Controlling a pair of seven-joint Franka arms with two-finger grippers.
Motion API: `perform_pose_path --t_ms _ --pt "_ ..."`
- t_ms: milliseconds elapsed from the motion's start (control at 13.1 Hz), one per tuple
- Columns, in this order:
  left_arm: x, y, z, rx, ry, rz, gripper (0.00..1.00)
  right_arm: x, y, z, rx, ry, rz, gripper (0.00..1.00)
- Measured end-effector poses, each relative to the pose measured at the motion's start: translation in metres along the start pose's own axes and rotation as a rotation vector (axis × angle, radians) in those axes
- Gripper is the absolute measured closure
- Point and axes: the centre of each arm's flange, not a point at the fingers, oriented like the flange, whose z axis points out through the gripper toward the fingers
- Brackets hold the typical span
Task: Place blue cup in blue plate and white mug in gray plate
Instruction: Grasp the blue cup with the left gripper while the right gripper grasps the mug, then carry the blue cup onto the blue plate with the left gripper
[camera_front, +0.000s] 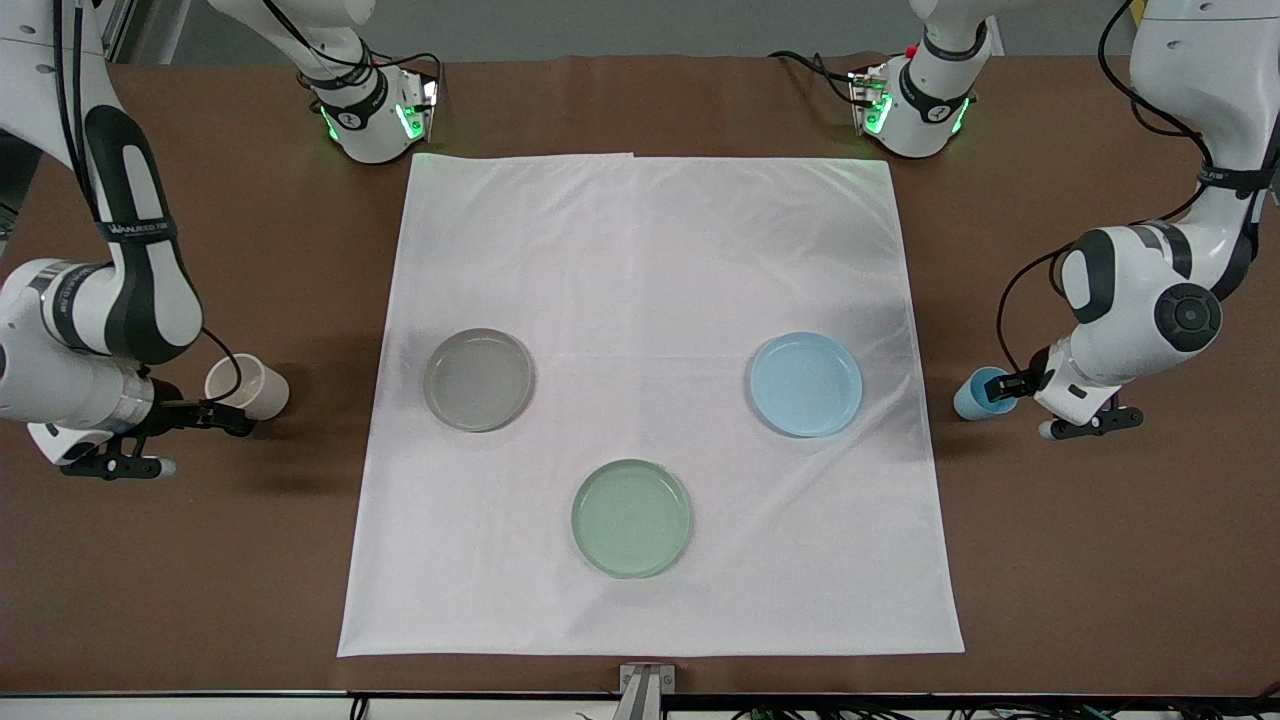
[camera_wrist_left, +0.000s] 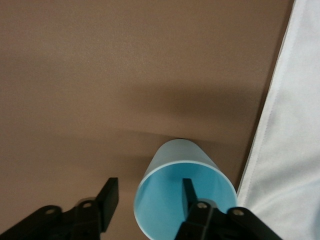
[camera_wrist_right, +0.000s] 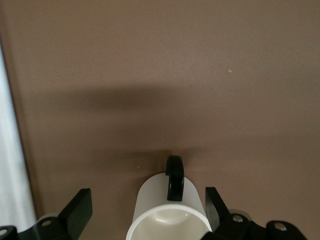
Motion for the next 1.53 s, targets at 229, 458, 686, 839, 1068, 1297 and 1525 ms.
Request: perform_pose_path --t_ms 229,458,686,839,1068,1297,1525 --pt "0.000 0.000 0.005 0.000 -0.005 0.000 0.80 -0.010 0.008 0.024 -0.002 0.017 -0.008 0.00" --pt "0.002 0.010 -0.007 -0.006 0.011 0.015 0.96 -0.009 0.012 0.041 -0.005 0.025 -0.016 0.02" --pt "-0.009 0.062 -0.044 -0.017 -0.006 0.044 0.96 -0.008 0.014 0.057 -0.022 0.024 -0.031 0.09" --pt "-0.027 0.114 -0.066 -0.025 -0.009 0.014 0.96 -0.009 0.017 0.060 -0.024 0.021 -0.029 0.26" --pt "-0.051 0.174 -0.067 -0.038 -0.025 -0.039 0.96 -0.009 0.019 0.060 -0.024 0.020 -0.027 0.44" --pt "-0.069 0.217 -0.043 -0.044 -0.050 -0.082 0.96 -0.009 0.020 0.060 -0.024 0.020 -0.026 0.60" --pt "-0.082 0.247 -0.011 -0.057 -0.070 -0.125 0.96 -0.009 0.020 0.060 -0.024 0.019 -0.026 0.67"
